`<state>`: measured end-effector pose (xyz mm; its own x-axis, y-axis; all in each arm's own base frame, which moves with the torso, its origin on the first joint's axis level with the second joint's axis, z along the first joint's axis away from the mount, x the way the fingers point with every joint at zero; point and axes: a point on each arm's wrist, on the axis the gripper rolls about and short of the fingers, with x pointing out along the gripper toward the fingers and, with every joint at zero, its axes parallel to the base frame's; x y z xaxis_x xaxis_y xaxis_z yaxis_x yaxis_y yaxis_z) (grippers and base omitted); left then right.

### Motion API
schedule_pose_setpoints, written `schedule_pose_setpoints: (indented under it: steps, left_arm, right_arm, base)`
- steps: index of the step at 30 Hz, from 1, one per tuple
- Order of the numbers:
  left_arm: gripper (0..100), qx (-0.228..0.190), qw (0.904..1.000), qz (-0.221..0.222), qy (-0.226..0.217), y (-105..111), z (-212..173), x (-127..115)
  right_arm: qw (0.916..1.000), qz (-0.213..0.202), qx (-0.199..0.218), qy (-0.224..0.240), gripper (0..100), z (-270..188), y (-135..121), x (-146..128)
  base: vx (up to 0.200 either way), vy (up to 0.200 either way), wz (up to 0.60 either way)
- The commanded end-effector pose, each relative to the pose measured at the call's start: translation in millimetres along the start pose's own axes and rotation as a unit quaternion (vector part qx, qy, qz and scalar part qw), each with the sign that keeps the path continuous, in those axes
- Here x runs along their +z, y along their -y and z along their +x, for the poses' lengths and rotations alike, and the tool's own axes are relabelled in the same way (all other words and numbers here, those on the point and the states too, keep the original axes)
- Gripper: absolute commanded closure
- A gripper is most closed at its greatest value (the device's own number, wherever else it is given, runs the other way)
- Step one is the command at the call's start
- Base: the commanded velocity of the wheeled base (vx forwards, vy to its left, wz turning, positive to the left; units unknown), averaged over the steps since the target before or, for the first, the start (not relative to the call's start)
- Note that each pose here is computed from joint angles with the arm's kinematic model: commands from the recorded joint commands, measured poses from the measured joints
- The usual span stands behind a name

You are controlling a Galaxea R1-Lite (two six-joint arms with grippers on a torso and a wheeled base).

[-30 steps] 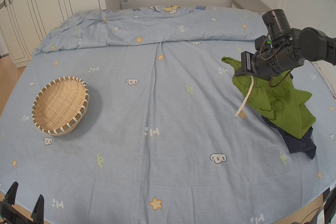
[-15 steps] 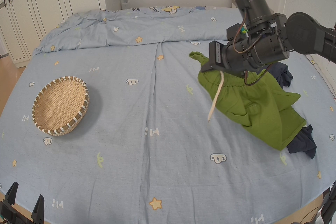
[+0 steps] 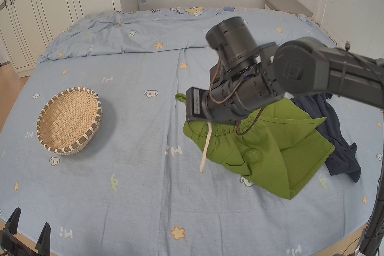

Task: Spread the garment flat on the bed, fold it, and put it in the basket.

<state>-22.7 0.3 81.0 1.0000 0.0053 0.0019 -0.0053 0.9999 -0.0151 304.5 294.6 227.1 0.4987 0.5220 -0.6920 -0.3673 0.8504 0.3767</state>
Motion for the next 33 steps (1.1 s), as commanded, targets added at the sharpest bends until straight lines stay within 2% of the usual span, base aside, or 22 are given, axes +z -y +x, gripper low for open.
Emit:
schedule_pose_setpoints:
  steps: [1,5,12,24,25,33]
  left_arm:
    - [0,0.000,1.0000,-0.002,0.000,-0.1,-0.1,-5.4]
    - [0,0.000,1.0000,-0.002,0.000,-0.1,-0.1,-5.4]
    - [0,0.001,1.0000,-0.003,0.001,-0.1,-0.1,-5.2]
    - [0,0.001,1.0000,-0.003,0.001,-0.1,-0.1,-5.2]
    - [0,0.001,1.0000,-0.003,0.001,-0.1,-0.1,-5.2]
    - [0,0.001,1.0000,-0.002,0.000,-0.1,-0.1,-5.4]
  right_arm:
    - [0.9988,0.005,-0.018,-0.045,100,39.8,-7.7,-22.8]
    - [0.9987,0.004,-0.018,-0.049,100,36.2,-10.6,-24.5]
    - [0.9976,-0.008,0.015,-0.067,100,27.3,-31.3,-35.7]
    - [0.9965,0.003,0.000,-0.084,100,44.8,-26.4,-41.7]
    - [0.9964,0.003,-0.001,-0.085,0,46.2,-26.2,-42.2]
    - [0.9930,-0.002,-0.007,-0.118,0,45.7,-34.4,-55.6]
  base:
    - [0.000,0.000,0.00]
    - [0.000,0.000,0.00]
    - [0.000,0.000,0.00]
    - [0.000,0.000,0.00]
    - [0.000,0.000,0.00]
    - [0.000,0.000,0.00]
